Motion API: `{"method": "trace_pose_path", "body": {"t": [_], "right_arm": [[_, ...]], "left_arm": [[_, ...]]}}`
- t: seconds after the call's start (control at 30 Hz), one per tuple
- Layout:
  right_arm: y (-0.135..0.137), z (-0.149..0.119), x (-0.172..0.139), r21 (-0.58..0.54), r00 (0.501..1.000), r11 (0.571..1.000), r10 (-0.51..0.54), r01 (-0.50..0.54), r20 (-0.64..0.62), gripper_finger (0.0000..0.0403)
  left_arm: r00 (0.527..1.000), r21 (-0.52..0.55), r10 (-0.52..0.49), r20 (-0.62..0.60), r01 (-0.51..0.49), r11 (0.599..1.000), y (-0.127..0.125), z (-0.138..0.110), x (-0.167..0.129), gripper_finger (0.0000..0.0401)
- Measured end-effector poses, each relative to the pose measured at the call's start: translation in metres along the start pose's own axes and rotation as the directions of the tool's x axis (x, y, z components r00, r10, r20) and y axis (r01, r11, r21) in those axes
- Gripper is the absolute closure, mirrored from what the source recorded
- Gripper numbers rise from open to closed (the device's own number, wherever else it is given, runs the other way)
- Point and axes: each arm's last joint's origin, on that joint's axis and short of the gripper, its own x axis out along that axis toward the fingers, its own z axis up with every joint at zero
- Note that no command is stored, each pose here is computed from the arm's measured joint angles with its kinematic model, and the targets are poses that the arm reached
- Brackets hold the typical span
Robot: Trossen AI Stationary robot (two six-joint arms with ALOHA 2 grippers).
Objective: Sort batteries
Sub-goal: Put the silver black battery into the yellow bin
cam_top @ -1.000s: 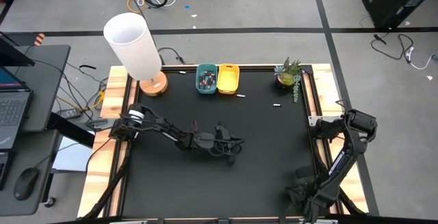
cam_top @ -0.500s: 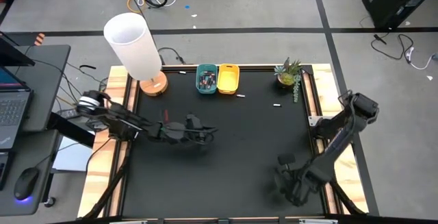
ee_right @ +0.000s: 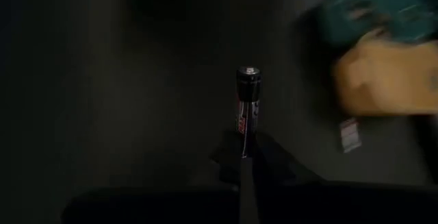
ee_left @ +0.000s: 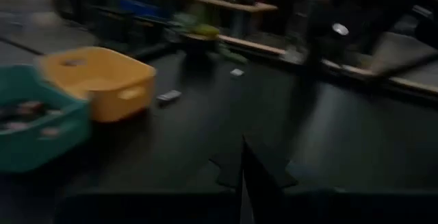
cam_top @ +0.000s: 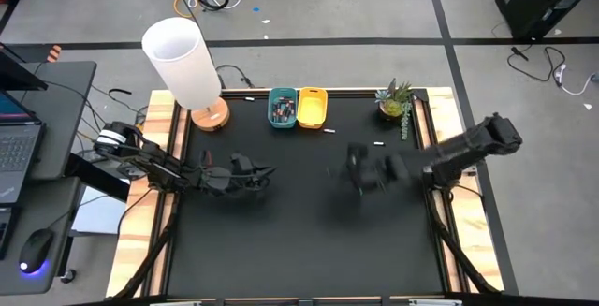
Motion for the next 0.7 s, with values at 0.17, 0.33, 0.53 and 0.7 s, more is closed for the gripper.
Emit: {"method": "trace_pose_path", "body": {"t": [0.17, 0.33, 0.53, 0.7], "right_arm": [[-0.073, 0.024, 0.037, 0.070, 0.993, 0.995, -0.078, 0.072, 0.091, 0.0393], [-0.152, 0.020, 0.085, 0.216, 0.972, 0.956, -0.221, 0.200, 0.082, 0.0393], [-0.203, -0.006, 0.133, 0.338, 0.994, 0.940, -0.081, 0.052, 0.074, 0.0393], [-0.219, -0.010, 0.155, 0.360, 0.996, 0.930, -0.088, 0.072, 0.028, 0.0384]], "left_arm": [[0.996, 0.123, 0.088, -0.010, -0.087, 0.989, 0.005, -0.003, 0.001, 0.0376], [0.995, 0.120, 0.104, 0.003, -0.104, 0.987, 0.006, -0.001, 0.001, 0.0376], [0.986, 0.151, 0.165, 0.012, -0.165, 0.975, 0.017, 0.002, 0.009, 0.0376], [0.983, 0.095, 0.171, -0.058, -0.165, 0.982, 0.039, 0.007, 0.029, 0.0376]]}}
